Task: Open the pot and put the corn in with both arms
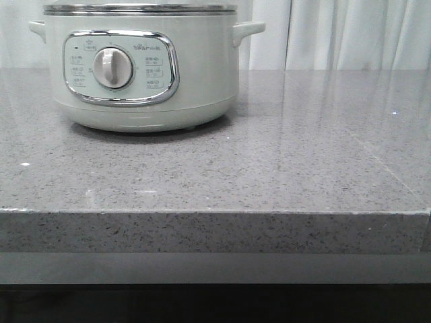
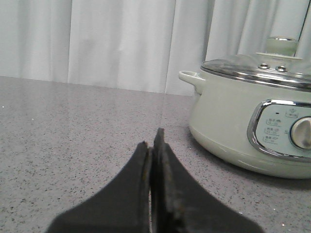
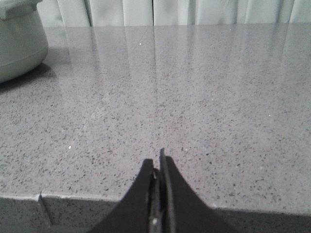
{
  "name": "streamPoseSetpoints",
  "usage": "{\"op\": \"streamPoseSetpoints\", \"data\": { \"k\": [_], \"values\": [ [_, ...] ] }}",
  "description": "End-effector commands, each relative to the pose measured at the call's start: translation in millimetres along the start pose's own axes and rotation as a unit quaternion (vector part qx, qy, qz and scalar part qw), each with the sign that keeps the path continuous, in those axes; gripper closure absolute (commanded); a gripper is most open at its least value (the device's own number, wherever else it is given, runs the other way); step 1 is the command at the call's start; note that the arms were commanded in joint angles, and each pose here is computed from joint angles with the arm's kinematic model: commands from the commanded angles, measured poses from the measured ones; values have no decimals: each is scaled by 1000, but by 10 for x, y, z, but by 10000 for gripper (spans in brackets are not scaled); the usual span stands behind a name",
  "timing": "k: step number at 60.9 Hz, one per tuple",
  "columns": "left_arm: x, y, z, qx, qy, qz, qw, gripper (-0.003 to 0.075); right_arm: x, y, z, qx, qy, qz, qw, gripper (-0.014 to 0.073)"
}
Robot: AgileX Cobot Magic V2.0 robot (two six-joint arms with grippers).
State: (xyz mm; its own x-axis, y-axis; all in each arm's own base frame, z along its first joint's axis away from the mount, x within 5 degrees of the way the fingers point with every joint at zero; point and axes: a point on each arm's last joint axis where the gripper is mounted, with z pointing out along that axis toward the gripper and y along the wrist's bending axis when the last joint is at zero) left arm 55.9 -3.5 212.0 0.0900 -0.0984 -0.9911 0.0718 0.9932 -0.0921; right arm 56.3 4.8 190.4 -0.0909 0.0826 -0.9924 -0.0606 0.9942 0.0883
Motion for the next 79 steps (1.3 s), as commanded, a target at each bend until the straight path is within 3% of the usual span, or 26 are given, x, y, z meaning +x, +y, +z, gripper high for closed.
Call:
{"op": "streamPoseSetpoints", "data": {
  "k": [1, 27, 45, 79],
  "values": [
    [-71, 2, -19, -1, -46, -7, 999, 741, -97, -11, -23, 8, -59, -3, 998, 662],
    [-71, 2, -19, -1, -46, -7, 999, 741, -102, -11, -23, 8, -61, -3, 998, 662],
    [-71, 2, -19, -1, -46, -7, 999, 741, -242, -20, -52, 13, -140, 4, 990, 662],
    [-71, 2, -19, -1, -46, -7, 999, 741, -241, -23, -52, 19, -140, -2, 990, 662]
  ]
}}
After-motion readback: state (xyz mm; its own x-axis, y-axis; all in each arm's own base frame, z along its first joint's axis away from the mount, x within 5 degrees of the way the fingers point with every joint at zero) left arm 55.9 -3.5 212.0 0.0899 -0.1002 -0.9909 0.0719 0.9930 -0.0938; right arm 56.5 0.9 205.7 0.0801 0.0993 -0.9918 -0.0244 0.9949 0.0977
